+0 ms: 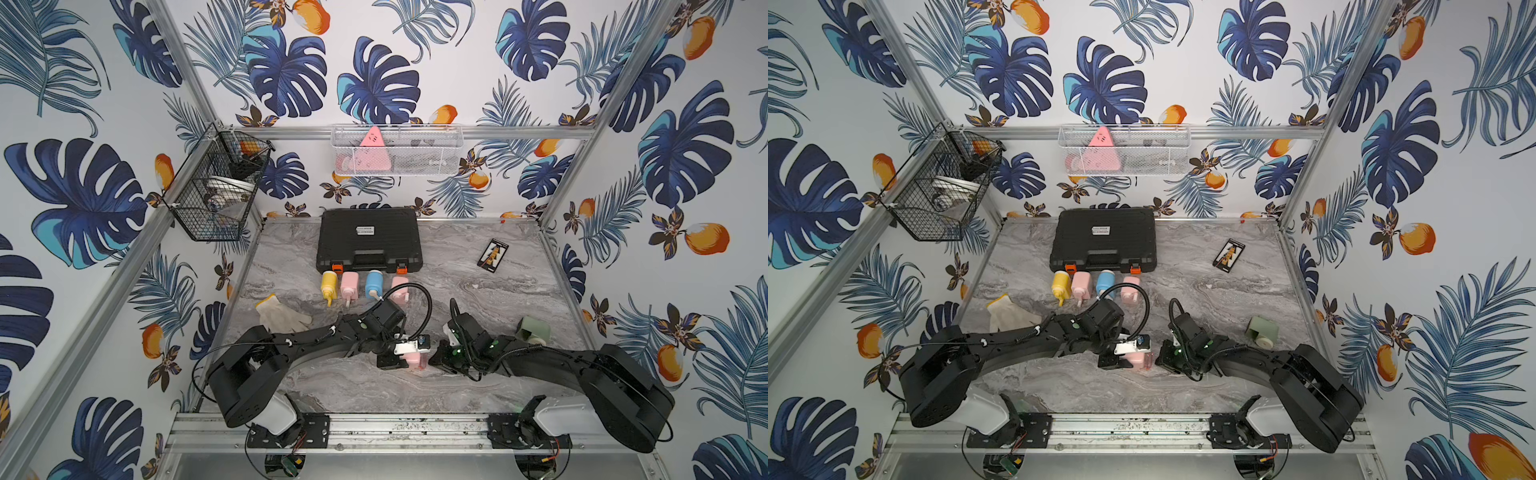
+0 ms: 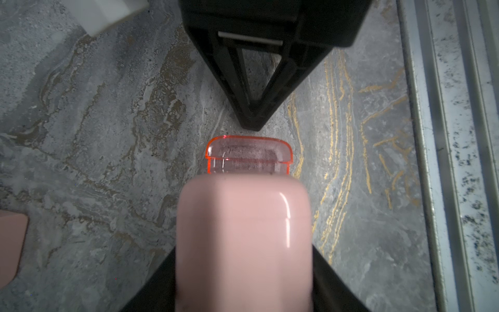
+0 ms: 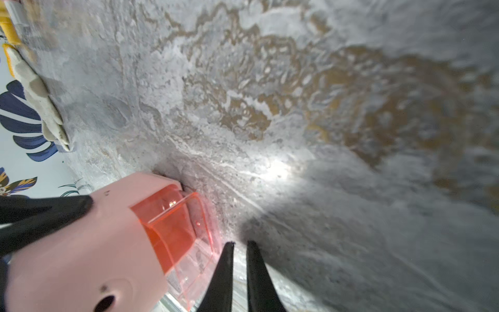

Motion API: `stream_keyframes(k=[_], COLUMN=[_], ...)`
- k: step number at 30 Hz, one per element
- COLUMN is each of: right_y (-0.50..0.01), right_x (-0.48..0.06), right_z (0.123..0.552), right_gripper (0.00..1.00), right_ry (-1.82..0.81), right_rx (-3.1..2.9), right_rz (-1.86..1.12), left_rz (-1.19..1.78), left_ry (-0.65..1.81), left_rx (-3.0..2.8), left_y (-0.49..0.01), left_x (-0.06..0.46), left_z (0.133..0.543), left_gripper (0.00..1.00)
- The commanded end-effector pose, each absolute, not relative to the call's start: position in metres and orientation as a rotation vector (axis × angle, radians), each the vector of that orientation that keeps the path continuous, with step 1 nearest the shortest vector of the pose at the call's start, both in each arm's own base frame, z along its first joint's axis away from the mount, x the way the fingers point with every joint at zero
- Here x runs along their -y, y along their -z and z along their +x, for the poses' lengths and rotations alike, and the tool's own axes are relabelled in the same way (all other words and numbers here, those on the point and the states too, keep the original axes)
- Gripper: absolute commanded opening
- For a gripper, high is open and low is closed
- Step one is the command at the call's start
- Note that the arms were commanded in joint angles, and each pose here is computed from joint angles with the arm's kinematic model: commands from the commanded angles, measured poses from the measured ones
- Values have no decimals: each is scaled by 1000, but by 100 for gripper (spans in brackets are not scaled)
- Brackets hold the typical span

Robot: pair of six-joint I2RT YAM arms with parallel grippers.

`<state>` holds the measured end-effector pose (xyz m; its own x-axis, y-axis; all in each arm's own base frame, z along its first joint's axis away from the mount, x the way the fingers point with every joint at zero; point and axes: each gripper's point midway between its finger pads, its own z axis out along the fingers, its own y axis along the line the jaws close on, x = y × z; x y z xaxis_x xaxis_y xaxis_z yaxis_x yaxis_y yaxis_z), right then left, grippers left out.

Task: Put the tray back into the pencil sharpener
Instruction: Close the container of the pencil sharpener.

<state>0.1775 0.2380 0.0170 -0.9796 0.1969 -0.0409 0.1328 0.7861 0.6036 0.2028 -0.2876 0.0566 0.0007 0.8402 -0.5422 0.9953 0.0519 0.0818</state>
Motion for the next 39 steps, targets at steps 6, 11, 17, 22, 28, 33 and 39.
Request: stream_keyframes(k=[6,11,17,22,28,33,39], right_y=[-27,-27,-26,-25,-26,-38,-77], right_x=[-261,-268,-274,-275,-252,-198,-150], right_z=[185,187,186,184,184,192,200], right_gripper=[14,14,14,14,23,25,28], right_ry=[-1111,-1150,-1193,-1215,-1092,-788,-595], right_rx=[-2831,-2830,-2836,-2834,-2810,-2704,-2510], right_rz=[229,219,205,210,300,417,452], left_rz=[1870,1870,1870,1873,1856,1769,1535], left_ry=[444,450,454,456,439,404,432], left_rx=[-1941,-1938,-1940,-1942,-1950,-1960,-1962], left_y=[-45,-45,-45,-44,-45,-57,-99], left_x=[278,279,279,279,279,282,300], left_z=[195,195,194,194,197,208,232], left_gripper=[51,51,51,51,50,43,36])
